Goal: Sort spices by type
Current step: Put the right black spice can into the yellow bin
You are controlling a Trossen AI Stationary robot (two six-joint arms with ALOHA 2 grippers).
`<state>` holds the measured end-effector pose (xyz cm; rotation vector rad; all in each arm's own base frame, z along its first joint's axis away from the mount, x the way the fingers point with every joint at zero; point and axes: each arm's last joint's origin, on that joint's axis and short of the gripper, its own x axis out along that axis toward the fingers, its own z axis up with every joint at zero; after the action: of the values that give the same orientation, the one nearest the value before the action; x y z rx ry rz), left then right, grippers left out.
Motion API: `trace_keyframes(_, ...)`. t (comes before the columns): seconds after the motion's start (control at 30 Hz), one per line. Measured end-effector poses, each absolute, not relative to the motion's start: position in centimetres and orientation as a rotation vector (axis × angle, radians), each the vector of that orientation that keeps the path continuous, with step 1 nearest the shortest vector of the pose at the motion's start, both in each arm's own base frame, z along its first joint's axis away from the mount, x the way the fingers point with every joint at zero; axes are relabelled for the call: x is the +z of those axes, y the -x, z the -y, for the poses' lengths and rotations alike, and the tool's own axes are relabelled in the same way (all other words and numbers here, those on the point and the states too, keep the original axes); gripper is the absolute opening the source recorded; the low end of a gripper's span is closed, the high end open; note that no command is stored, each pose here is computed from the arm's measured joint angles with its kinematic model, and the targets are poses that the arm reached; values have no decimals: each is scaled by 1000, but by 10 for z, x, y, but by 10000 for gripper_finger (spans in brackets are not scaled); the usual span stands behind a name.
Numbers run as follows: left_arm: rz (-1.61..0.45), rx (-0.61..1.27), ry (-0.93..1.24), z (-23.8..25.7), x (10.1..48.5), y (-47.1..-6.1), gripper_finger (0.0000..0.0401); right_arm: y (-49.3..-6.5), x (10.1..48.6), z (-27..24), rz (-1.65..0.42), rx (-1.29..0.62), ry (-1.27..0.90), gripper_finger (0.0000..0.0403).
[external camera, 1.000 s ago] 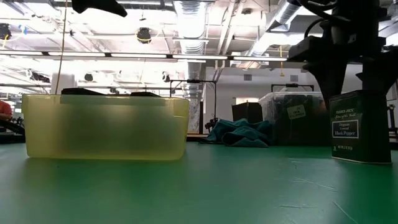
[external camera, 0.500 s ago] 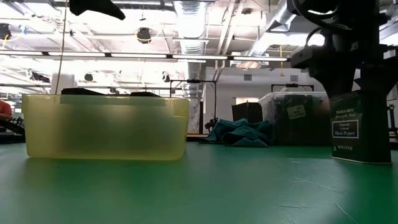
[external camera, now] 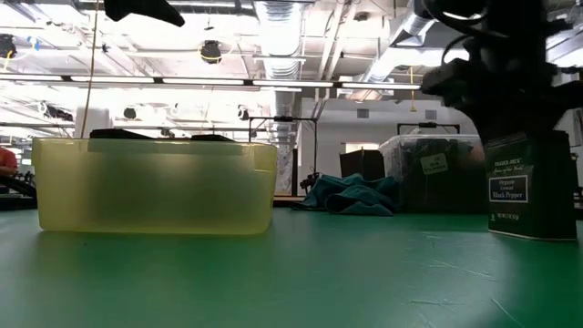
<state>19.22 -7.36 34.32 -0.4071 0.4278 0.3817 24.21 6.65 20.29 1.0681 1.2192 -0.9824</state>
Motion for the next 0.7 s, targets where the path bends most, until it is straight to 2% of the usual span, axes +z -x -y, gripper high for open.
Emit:
trace_keyframes(0.17,-429,349,358,77,344,-191,316,-251,221,-50,-1218,-966,-1039,179)
trace_keyframes(0.27,-432,331,335,82,342,-189,316,-257,240,-38,-1207,-945,-1003,172)
trace_keyframes(0.43,-423,355,279,95,321,-175,316,-272,276,-21,-1088,-879,-984,152)
trace_keyframes(0.7,-423,445,361,99,281,-164,316,-300,314,-22,-830,-679,-1090,170)
